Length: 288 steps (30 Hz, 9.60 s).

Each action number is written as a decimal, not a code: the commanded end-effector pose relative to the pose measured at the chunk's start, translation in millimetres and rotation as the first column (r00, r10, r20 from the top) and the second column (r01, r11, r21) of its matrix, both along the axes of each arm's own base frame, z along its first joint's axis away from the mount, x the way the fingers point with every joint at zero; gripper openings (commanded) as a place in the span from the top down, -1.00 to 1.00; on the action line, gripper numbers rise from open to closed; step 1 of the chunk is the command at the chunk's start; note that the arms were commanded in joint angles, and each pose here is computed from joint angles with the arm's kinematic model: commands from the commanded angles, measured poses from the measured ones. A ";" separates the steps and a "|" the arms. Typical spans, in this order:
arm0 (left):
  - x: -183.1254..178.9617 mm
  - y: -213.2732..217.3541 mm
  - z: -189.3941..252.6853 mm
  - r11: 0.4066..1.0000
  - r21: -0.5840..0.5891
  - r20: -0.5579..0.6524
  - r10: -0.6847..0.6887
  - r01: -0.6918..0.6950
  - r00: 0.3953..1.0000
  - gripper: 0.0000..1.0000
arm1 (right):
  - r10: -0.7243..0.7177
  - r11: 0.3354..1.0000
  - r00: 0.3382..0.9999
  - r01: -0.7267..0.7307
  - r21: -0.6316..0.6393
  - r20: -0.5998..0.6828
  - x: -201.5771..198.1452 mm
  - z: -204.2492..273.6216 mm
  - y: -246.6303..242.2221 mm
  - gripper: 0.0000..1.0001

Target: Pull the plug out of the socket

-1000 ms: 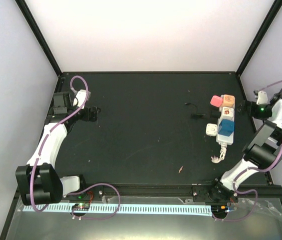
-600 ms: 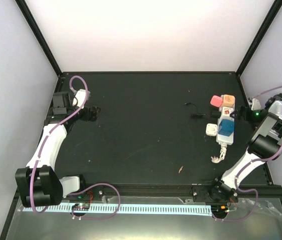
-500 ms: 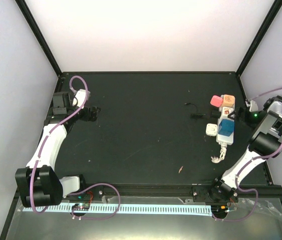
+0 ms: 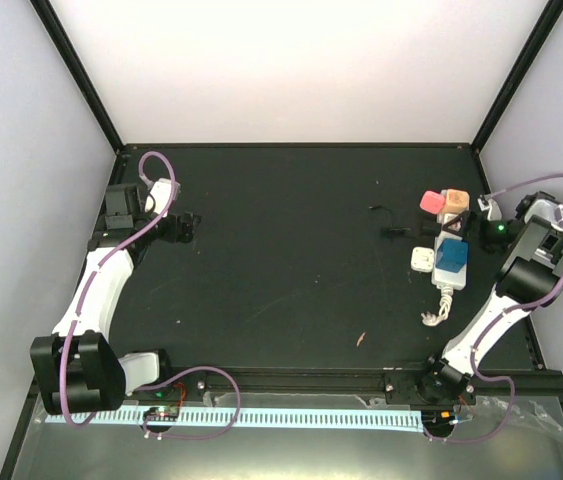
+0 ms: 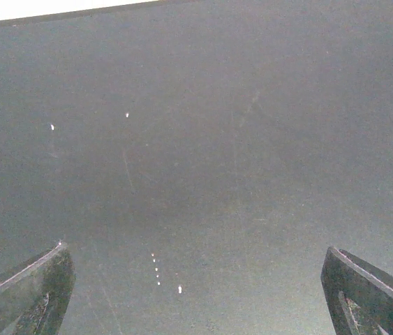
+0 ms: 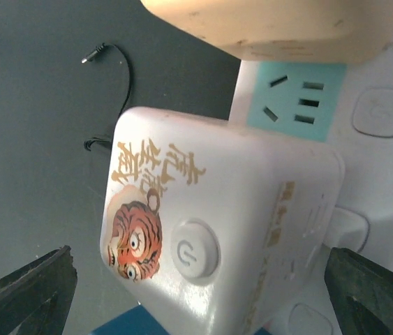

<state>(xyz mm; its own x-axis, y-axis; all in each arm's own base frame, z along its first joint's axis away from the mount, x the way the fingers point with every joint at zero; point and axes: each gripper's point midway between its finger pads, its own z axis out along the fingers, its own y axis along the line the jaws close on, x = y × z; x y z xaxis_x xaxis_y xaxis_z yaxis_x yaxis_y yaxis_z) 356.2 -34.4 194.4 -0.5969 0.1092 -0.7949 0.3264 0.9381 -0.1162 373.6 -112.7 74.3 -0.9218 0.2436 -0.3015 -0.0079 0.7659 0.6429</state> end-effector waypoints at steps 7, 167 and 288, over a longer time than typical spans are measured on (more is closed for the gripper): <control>4.0 -3.7 12.4 1.000 -0.010 0.036 -0.012 0.012 0.999 -0.97 | 0.096 0.995 0.995 -0.096 0.028 0.003 6.8 -4.9 30.8 -0.94; -0.5 -12.4 12.8 0.997 0.031 0.008 -0.067 0.067 0.998 -0.98 | 0.772 0.636 0.499 -0.609 -0.474 0.395 -71.6 117.4 276.5 -0.72; -64.6 -112.8 -46.2 0.857 0.080 -0.087 -0.502 0.509 0.860 -0.97 | 0.616 0.787 0.787 -0.612 0.080 -0.040 -27.6 -51.6 380.7 -0.04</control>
<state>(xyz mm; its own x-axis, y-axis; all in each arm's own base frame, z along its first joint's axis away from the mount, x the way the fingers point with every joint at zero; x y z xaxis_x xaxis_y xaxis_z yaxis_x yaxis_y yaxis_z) 298.6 -135.3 153.6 -0.5208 0.4476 -0.7269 0.6993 0.7121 -0.0625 374.8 257.5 30.2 -0.9069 -0.3086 -0.2867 -0.4192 0.5936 0.6870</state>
